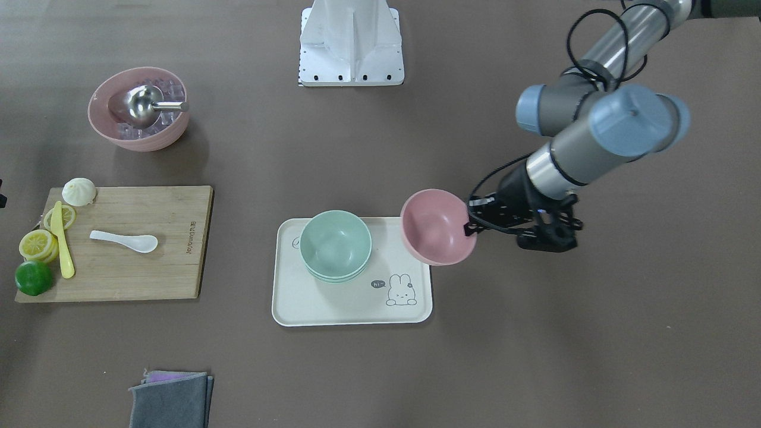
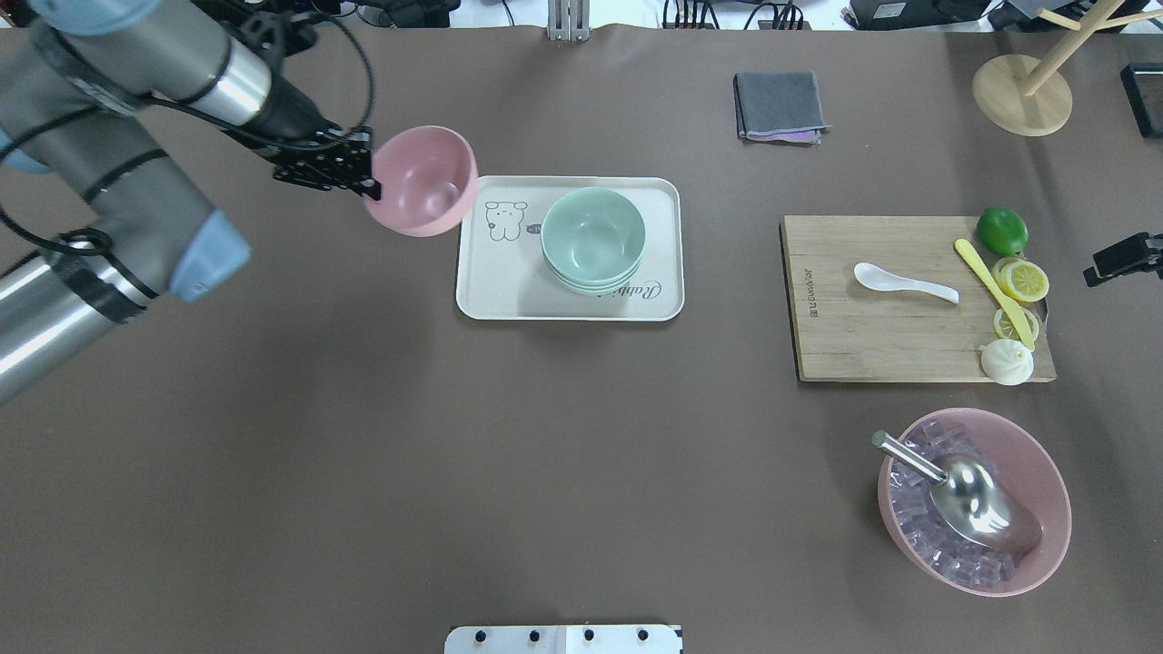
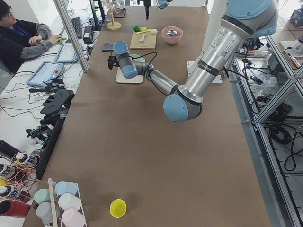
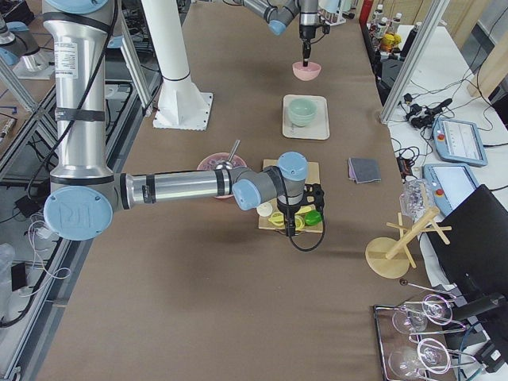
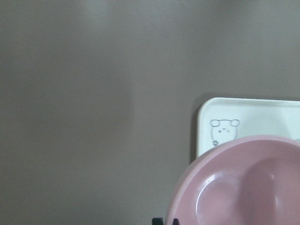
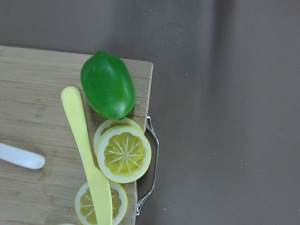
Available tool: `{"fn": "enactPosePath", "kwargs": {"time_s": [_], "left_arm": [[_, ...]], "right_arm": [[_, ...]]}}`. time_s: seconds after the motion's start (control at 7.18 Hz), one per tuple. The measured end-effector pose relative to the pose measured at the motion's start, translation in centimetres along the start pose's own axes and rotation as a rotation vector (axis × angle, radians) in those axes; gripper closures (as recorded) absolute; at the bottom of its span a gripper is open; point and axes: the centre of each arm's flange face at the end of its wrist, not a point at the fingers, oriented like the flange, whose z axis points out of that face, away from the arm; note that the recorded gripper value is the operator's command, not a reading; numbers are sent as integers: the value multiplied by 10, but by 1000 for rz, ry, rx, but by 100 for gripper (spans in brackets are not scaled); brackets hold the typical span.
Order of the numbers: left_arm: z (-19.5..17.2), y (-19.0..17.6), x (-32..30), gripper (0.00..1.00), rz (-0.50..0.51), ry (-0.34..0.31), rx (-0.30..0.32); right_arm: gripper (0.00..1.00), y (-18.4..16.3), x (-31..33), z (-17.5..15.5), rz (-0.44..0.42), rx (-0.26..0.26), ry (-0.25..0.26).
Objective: Stack pink bowl on green and place spoon
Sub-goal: 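Carry the pink bowl over the green bowl and lower it inside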
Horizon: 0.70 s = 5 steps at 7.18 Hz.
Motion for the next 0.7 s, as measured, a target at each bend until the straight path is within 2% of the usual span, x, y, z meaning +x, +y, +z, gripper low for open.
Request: {"fn": "enactPosePath", "kwargs": {"time_s": [0.28,0.7], "left_arm": [[27,15,84,100,-38,-47,10],[61,16,137,100,-92,-112,60]], "right_arm": [[0,0,0,0,-1,1,0],[0,-1,-1,0,-1,1,-1]]}}
